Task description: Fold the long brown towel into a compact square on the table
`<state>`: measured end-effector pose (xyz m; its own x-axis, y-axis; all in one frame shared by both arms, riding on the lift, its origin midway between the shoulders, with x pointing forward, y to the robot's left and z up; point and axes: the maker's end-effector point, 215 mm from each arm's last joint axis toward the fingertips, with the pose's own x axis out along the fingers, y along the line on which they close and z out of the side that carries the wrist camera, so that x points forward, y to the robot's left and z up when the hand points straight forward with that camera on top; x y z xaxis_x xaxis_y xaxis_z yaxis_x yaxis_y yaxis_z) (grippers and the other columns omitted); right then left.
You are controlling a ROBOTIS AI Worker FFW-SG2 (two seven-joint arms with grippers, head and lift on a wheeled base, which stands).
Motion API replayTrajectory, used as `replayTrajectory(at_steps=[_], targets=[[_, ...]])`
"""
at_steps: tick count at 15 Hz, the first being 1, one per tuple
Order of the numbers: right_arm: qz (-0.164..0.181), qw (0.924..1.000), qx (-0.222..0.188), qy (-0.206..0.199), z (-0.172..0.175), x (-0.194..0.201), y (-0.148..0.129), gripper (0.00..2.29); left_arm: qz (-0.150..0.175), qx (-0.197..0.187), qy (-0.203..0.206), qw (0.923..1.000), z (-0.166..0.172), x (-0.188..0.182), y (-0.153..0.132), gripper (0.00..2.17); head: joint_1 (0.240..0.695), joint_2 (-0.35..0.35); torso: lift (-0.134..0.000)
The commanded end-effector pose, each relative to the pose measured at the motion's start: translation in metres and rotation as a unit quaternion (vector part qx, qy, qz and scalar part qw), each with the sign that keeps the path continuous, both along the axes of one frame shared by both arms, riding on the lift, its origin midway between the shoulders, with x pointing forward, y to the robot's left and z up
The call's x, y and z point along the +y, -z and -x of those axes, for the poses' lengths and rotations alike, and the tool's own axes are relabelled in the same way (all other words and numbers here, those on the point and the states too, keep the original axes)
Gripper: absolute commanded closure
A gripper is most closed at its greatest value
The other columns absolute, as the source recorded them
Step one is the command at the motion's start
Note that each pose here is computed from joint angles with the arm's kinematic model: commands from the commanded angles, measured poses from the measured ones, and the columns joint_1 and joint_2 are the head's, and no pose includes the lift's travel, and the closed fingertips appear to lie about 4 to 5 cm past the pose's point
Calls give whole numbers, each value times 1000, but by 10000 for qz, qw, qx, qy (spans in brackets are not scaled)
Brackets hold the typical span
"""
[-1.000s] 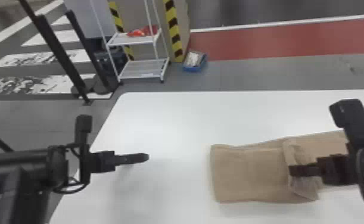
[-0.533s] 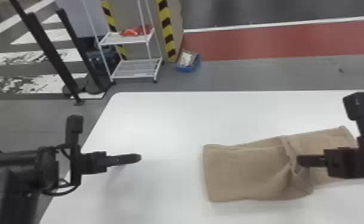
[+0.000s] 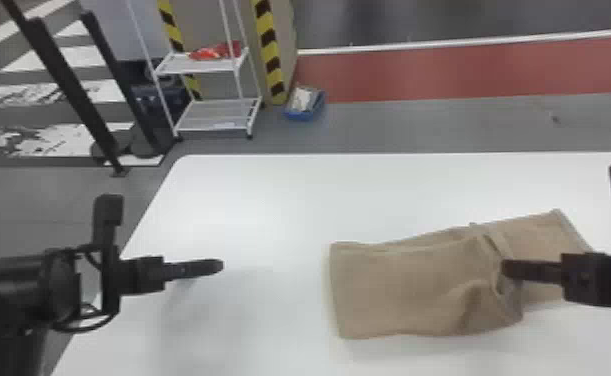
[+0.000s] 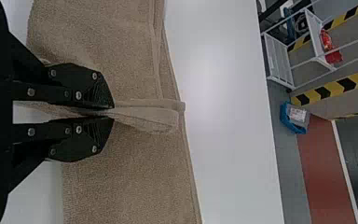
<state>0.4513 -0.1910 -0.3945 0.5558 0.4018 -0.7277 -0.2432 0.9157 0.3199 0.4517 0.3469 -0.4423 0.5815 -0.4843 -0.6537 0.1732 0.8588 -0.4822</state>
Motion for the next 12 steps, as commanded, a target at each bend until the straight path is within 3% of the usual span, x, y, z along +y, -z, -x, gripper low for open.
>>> replayTrajectory(at_steps=[1,12], targets=[[-16,9999,151,49,8,-4,9,113,-4,9,54,10000,-1,-5,1,66,695,191,-124],[82,9990,411,132,14,-16,29,90,-26,33,48,10000,1,-4,3,66,695,172,-124]])
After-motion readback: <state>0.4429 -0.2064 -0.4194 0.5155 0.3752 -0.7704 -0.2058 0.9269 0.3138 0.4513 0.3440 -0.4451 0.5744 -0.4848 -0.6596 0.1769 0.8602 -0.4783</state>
